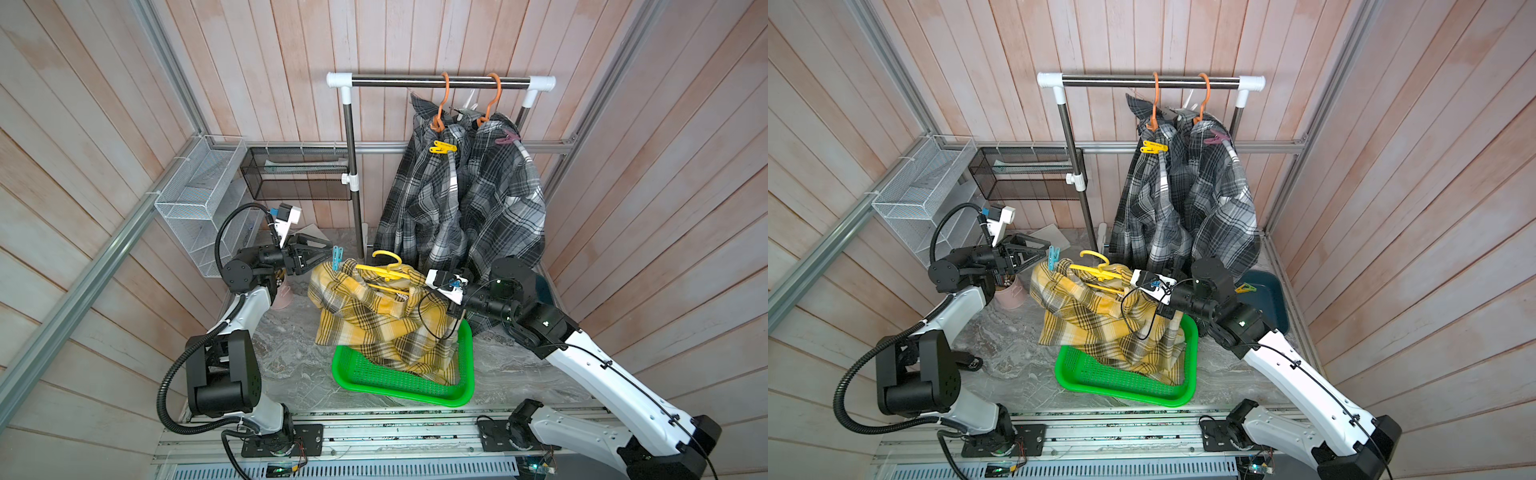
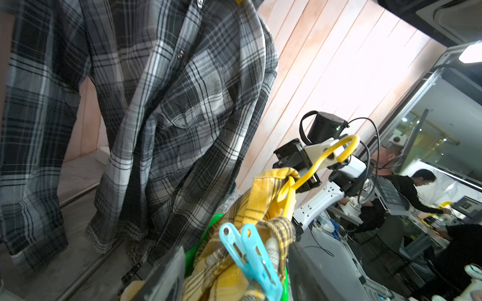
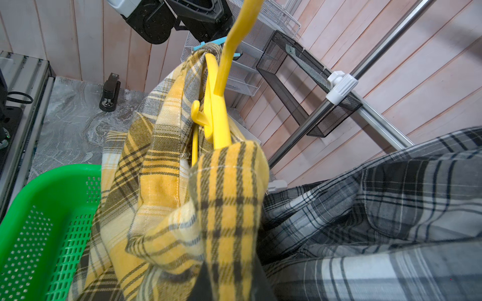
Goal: Remove the clothespins securing long-sleeve shirts to the hanger
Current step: Remove the clamp from the hanger.
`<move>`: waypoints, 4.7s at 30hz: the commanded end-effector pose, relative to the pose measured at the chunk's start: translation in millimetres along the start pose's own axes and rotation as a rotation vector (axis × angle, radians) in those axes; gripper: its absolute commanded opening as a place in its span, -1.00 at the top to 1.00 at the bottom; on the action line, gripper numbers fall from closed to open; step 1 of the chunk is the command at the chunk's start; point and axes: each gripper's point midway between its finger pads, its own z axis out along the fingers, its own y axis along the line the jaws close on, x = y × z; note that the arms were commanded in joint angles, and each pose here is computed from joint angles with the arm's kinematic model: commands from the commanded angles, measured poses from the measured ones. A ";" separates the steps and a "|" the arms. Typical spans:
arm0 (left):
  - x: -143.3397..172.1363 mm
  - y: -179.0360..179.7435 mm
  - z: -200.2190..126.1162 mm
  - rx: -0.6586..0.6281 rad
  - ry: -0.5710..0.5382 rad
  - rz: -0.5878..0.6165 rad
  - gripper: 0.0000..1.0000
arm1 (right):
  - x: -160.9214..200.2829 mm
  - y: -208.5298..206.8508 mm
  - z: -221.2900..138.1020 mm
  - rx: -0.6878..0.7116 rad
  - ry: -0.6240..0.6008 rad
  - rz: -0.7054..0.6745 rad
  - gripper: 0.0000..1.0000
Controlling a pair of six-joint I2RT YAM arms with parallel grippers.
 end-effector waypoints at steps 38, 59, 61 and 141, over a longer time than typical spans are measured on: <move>26.0 -31.1 13.3 0.062 0.258 0.185 0.38 | 10.1 -25.7 9.3 0.071 -0.076 -0.098 1.00; 24.8 -38.4 10.5 0.053 0.257 0.204 0.45 | 22.1 -49.3 12.1 0.217 -0.048 -0.126 1.00; 24.9 -38.9 10.4 0.053 0.258 0.205 0.45 | 24.4 -51.0 13.1 0.222 -0.041 -0.124 1.00; -3.2 -24.6 8.1 0.026 0.182 0.163 1.00 | 36.7 -71.4 12.1 0.525 0.042 -0.197 1.00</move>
